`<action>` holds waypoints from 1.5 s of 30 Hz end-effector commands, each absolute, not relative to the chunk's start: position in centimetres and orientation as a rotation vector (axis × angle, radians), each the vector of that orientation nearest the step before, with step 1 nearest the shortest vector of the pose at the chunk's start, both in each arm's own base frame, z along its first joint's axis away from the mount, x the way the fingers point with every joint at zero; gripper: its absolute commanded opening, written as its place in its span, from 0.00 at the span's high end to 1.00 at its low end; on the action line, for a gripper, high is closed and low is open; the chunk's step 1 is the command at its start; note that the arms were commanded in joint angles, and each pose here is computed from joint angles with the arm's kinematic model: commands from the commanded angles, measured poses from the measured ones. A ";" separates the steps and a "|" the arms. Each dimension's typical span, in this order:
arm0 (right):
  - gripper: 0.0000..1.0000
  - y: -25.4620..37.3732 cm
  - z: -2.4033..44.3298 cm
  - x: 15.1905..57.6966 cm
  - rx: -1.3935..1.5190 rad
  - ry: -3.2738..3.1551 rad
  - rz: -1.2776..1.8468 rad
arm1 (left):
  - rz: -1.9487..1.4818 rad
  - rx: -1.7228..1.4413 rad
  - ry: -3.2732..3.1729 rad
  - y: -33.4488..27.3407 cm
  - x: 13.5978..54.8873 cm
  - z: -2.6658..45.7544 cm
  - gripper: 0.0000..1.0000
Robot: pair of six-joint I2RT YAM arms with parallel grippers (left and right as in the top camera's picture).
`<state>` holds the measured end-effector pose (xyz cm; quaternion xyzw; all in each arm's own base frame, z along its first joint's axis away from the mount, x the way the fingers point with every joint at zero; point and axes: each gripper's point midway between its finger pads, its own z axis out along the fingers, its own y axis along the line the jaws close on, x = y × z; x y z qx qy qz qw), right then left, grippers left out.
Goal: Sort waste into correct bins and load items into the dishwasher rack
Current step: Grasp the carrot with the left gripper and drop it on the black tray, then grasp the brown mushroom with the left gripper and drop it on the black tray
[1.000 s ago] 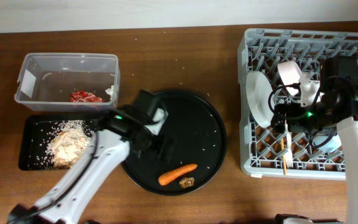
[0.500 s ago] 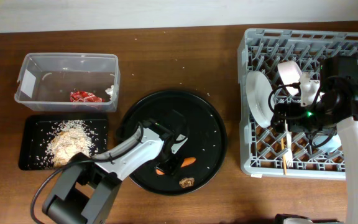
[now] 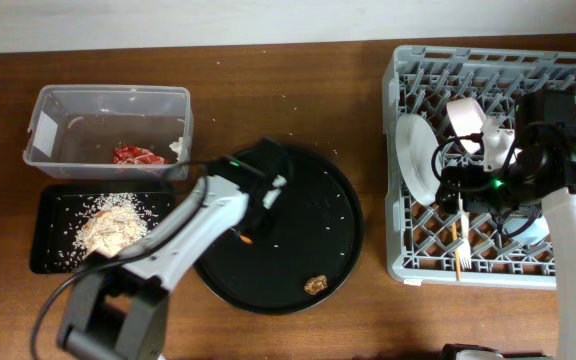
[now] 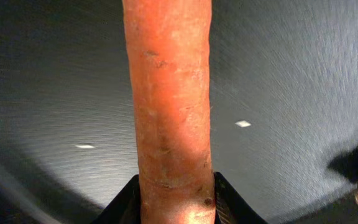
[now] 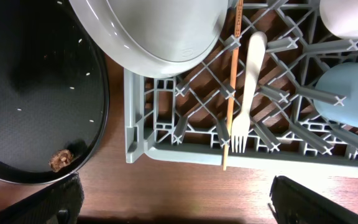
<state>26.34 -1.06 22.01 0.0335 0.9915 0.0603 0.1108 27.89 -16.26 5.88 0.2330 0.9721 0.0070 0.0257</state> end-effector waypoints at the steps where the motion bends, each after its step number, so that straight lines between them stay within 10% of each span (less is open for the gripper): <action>1: 0.01 -1.1 22.0 26.4 0.114 2.913 0.190 | -0.002 0.313 2.882 -9.7 31.5 12.3 0.99; 10: 0.01 -1.1 22.0 26.5 0.113 2.910 0.190 | 0.065 -1.234 2.641 14.8 29.0 11.3 0.99; 20: 0.01 -1.1 22.0 26.5 0.114 2.910 0.189 | 0.026 -1.370 2.864 13.6 26.8 2.6 0.82; 26: 0.01 -1.1 22.0 26.5 0.114 2.911 0.189 | 0.023 -1.361 2.850 13.7 27.2 4.9 0.45; 32: 0.01 -1.1 22.0 26.5 0.113 2.910 0.190 | -0.385 -0.456 2.855 -2.0 31.7 14.4 0.34; 38: 0.01 -1.1 22.0 26.4 0.114 2.911 0.191 | -0.385 0.786 3.057 -21.8 23.4 7.9 0.19; 45: 0.01 -1.1 22.0 26.4 0.115 2.914 0.191 | -0.297 1.104 3.118 -26.1 18.9 2.1 0.19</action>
